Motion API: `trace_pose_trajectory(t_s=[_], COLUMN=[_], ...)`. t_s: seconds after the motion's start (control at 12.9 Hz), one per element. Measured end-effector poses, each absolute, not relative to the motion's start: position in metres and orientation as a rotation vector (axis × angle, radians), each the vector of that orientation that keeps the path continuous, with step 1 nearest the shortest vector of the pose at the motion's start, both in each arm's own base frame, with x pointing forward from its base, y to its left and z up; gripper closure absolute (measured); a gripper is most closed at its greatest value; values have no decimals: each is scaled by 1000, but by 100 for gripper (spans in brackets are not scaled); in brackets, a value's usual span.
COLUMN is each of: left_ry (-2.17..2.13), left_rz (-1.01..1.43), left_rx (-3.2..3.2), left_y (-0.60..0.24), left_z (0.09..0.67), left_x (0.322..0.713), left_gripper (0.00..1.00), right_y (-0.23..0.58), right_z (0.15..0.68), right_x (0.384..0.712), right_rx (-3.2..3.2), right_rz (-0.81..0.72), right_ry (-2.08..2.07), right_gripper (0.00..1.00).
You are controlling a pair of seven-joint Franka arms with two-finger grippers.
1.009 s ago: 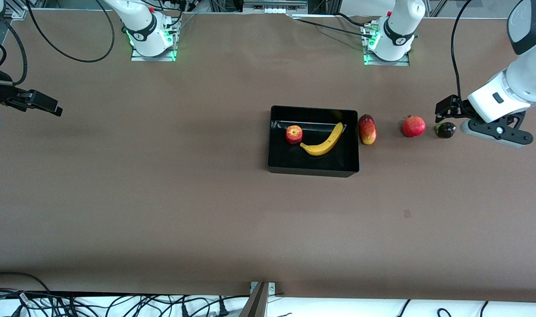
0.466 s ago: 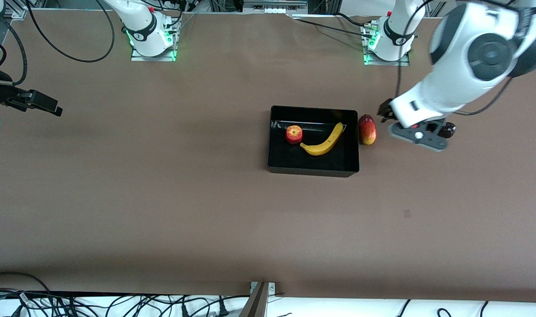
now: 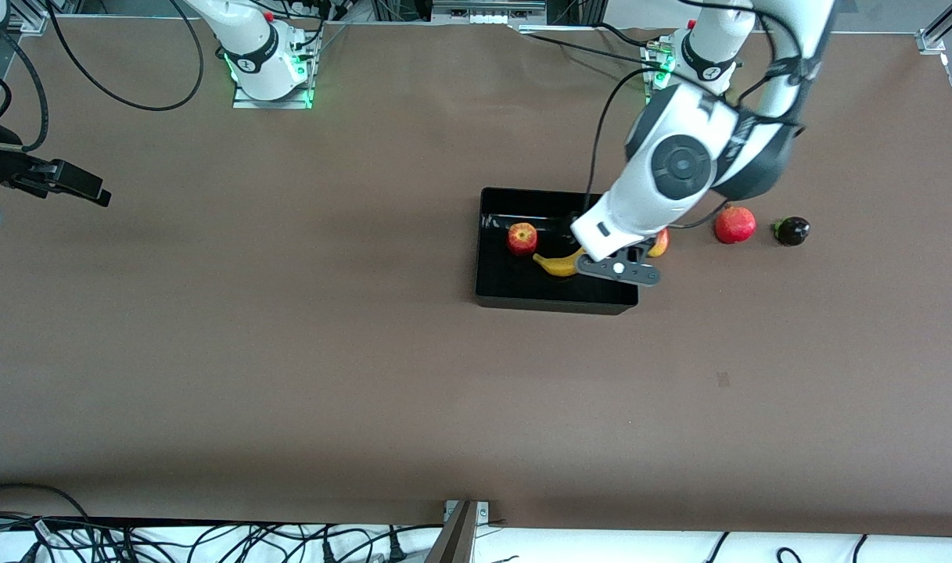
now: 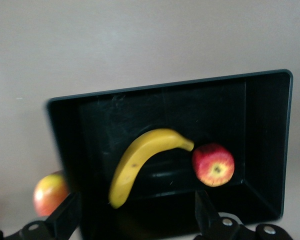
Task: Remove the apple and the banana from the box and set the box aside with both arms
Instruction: 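Lower the left gripper into the box and grasp the red apple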
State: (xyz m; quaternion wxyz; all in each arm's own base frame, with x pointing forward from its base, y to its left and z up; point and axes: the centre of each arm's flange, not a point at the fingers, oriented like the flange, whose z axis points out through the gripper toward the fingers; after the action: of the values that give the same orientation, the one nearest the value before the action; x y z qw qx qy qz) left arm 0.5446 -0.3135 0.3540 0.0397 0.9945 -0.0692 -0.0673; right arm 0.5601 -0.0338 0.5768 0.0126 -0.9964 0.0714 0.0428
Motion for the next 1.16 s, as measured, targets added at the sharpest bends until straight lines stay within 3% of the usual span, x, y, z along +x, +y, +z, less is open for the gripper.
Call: trace_pose_trajectory(t_s=[0.54, 1.16], left_ry=[-139, -183], left_rz=[-164, -160], left_rx=[3044, 3048], left_y=[-405, -423], left_z=[252, 198], left_x=[485, 469], left_gripper=[0, 0], right_y=[-34, -34], right_z=[577, 577], right_x=[560, 560], right_rx=[-3106, -3106], right_rz=[133, 134], right_ry=[223, 223], right_gripper=[0, 0])
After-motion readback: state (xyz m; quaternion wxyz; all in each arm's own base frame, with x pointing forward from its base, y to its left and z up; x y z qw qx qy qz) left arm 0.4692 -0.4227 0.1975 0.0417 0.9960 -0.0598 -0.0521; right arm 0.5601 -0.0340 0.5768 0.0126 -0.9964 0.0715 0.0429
